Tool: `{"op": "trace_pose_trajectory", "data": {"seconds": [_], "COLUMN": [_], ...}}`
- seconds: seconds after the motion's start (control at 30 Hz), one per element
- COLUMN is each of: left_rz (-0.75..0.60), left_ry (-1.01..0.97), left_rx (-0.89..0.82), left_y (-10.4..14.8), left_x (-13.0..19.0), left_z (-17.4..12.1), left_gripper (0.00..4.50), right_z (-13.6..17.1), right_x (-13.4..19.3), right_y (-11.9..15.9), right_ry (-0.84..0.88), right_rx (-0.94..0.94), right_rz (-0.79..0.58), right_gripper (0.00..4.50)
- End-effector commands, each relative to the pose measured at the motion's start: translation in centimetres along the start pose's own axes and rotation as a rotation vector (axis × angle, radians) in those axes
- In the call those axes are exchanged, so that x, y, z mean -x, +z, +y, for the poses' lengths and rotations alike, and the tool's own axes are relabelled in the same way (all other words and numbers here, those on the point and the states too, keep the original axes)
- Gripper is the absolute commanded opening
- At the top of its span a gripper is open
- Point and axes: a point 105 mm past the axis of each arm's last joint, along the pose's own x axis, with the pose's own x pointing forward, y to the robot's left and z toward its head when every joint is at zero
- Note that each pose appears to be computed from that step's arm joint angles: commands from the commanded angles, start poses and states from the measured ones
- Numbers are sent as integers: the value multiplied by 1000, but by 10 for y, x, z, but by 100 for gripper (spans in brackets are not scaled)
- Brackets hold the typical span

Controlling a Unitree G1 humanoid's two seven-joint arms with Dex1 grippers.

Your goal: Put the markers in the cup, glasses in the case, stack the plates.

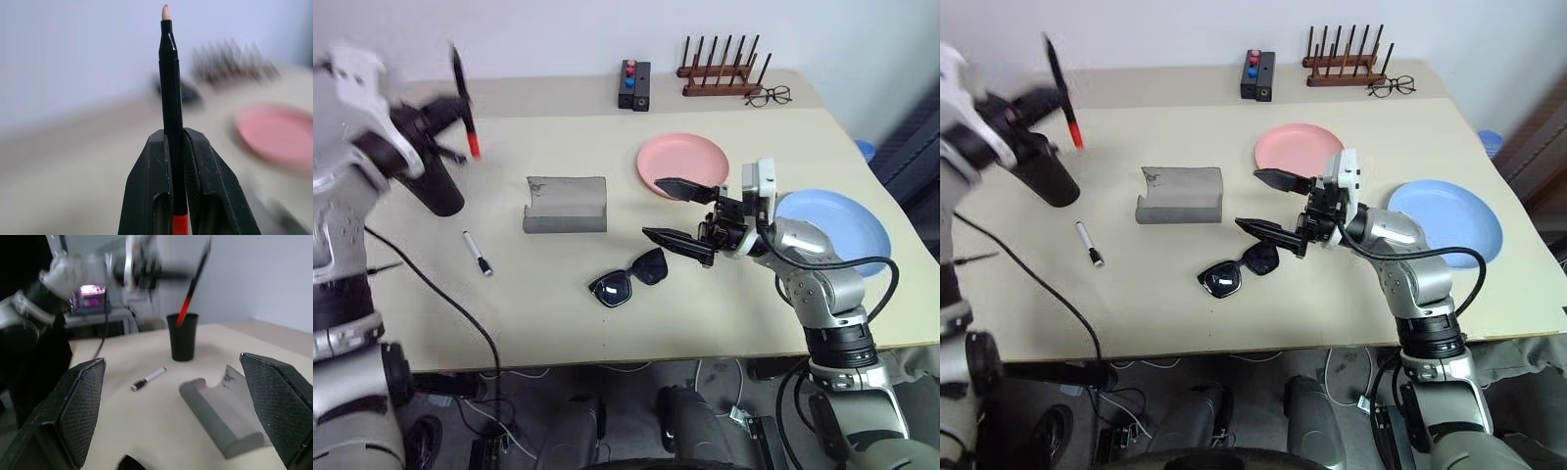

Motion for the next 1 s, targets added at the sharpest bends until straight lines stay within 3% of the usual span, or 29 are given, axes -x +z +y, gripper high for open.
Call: {"op": "trace_pose_trajectory", "data": {"seconds": [0.03, 0.17, 0.3, 0.47, 0.63, 0.87, 1.0], "left_rz": [-128, -183, -232, -201, -142, -127, -95], "left_ry": [159, 237, 337, 404, 395, 388, 381], "left_rx": [-77, -94, -2, -27, 67, 99, 31], "left_y": [20, 7, -16, -48, -80, -91, -91], "left_x": [7, 18, 26, 36, 40, 39, 41], "left_z": [47, 72, 89, 90, 85, 80, 80], "left_gripper": [3, 3, 3, 3, 3, 3, 154], "right_z": [-5, -8, -7, -7, -4, -5, -7], "right_x": [-1, -1, 1, 4, 7, 8, 9], "right_y": [11, 10, 8, 8, 6, 5, 4], "right_ry": [-30, -48, -54, -68, -66, -76, -84], "right_rx": [53, 55, 55, 60, 55, 53, 59], "right_rz": [-31, -30, -19, -5, 5, 9, 18], "right_gripper": [450, 450, 450, 450, 450, 450, 450]}}
